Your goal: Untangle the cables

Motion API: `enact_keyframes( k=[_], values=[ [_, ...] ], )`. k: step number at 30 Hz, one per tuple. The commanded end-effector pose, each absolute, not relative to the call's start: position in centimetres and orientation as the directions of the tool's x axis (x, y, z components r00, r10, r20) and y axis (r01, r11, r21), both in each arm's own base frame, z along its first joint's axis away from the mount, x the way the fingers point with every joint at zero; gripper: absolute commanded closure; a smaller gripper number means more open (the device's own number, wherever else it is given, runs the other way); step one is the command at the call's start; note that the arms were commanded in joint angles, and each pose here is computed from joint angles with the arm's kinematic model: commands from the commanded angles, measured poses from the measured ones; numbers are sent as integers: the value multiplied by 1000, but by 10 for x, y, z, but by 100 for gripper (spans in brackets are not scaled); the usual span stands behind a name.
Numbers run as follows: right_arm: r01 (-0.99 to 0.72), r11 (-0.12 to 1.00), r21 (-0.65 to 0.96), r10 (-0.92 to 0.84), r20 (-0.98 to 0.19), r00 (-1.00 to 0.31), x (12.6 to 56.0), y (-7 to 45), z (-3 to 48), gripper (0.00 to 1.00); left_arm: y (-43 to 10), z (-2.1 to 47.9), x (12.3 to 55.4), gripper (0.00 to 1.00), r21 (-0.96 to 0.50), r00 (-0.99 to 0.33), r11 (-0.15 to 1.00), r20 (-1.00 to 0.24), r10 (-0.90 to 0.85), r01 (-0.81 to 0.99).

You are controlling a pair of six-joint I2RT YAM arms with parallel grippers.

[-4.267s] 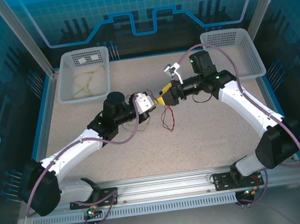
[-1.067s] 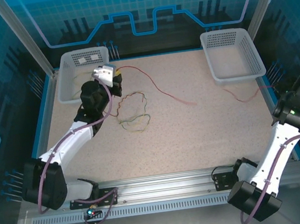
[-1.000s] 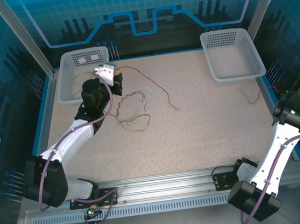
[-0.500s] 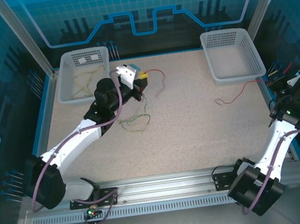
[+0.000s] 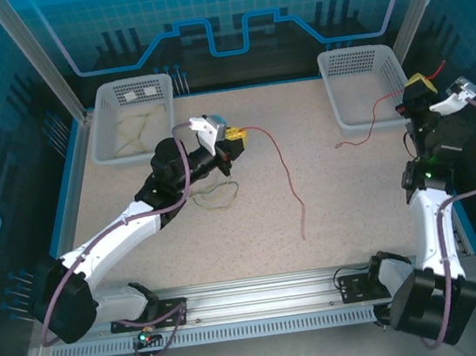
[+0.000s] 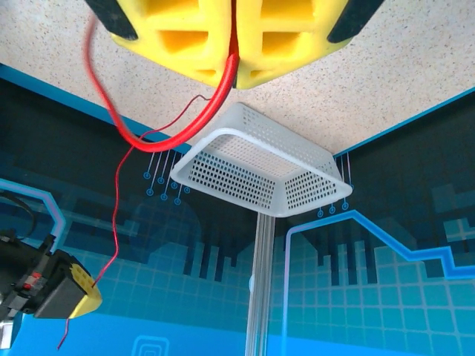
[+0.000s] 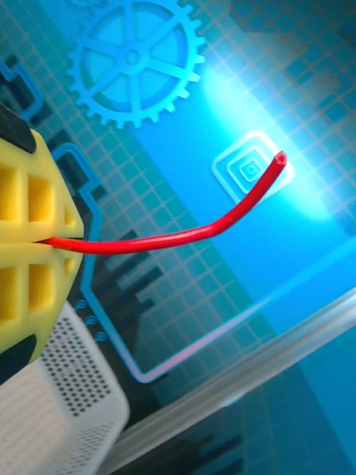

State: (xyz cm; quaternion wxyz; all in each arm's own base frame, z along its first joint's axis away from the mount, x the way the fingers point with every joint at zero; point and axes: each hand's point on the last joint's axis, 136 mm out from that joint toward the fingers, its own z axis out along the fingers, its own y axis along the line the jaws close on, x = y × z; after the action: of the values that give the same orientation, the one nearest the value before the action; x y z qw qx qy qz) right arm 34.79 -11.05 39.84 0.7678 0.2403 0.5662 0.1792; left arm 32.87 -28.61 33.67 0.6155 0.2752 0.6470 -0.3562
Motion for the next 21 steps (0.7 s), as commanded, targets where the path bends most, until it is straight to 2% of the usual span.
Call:
enact_keyframes(
  k=[1,7,10,14,19,21],
  values=[
    [-96,837,539,524,-738,425,358,-117,443,100,-289,348,319,100,-134,-81,555,-989,-120,821],
    [-168,822,544,546,-668,506,375,-129,467,100,-293,343,320,100,-146,-94,549,-988,-121,823],
    [-147,804,575,536,-596,598,367,-152,469,100,-296,339,321,100,-151,-103,542,-988,-118,827],
    [-166,771,614,558,-529,639,372,-178,468,100,-300,335,324,100,-152,-112,537,-988,-105,830],
    [-126,825,552,499,-603,622,385,-175,457,100,-302,335,325,100,-142,-107,536,-990,-96,832],
    [-50,836,547,451,-631,631,380,-175,441,100,-302,333,326,100,-145,-111,536,-989,-96,832]
  ],
)
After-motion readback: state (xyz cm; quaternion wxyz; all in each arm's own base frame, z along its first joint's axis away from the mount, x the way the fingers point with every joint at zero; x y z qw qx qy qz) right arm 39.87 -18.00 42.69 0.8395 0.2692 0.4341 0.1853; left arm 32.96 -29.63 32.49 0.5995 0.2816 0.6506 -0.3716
